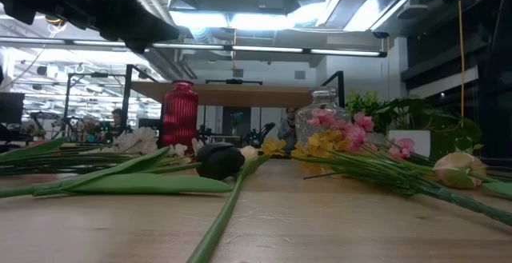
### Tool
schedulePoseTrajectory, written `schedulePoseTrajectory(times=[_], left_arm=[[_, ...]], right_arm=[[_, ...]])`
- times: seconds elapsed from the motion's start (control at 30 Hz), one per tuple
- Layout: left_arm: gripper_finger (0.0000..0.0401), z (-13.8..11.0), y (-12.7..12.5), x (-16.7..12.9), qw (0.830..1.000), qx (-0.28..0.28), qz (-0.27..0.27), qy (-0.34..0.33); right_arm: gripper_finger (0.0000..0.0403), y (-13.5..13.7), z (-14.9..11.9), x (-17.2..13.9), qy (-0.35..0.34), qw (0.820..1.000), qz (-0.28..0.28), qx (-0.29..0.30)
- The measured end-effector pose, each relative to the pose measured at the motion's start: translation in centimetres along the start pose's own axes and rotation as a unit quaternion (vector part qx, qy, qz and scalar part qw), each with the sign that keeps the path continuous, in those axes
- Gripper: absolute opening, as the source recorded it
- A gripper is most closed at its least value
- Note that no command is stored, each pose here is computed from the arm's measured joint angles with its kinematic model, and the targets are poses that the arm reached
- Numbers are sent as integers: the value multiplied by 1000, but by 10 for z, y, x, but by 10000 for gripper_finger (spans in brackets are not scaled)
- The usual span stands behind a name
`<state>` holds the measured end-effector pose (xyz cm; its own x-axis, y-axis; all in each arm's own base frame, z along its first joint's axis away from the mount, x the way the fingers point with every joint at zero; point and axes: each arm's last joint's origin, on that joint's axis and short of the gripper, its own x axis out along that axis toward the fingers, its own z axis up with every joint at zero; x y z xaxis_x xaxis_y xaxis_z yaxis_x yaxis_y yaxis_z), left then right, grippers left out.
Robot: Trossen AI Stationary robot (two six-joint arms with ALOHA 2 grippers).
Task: Pick and place flowers into a vace then onto a shelf
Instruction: Put the pink flowers into the transparent flower vase
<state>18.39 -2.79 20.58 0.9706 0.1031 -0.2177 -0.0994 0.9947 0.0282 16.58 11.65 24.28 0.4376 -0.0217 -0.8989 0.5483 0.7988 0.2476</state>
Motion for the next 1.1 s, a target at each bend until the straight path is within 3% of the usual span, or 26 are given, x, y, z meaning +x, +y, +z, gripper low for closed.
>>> schedulePoseTrajectory(times=[0.37, 0.53, 1.1], left_arm=[[4, 0, 0, 0, 1000, 1, 0, 2], [4, 0, 0, 0, 1000, 1, 1, 2], [4, -1, 0, 0, 1000, 1, 2, 3]], right_arm=[[277, 12, -10, 36, 28, 996, -75, -27], [277, 16, -17, 48, 41, 994, -98, 0], [243, 32, -29, 93, 47, 992, -120, -2]])
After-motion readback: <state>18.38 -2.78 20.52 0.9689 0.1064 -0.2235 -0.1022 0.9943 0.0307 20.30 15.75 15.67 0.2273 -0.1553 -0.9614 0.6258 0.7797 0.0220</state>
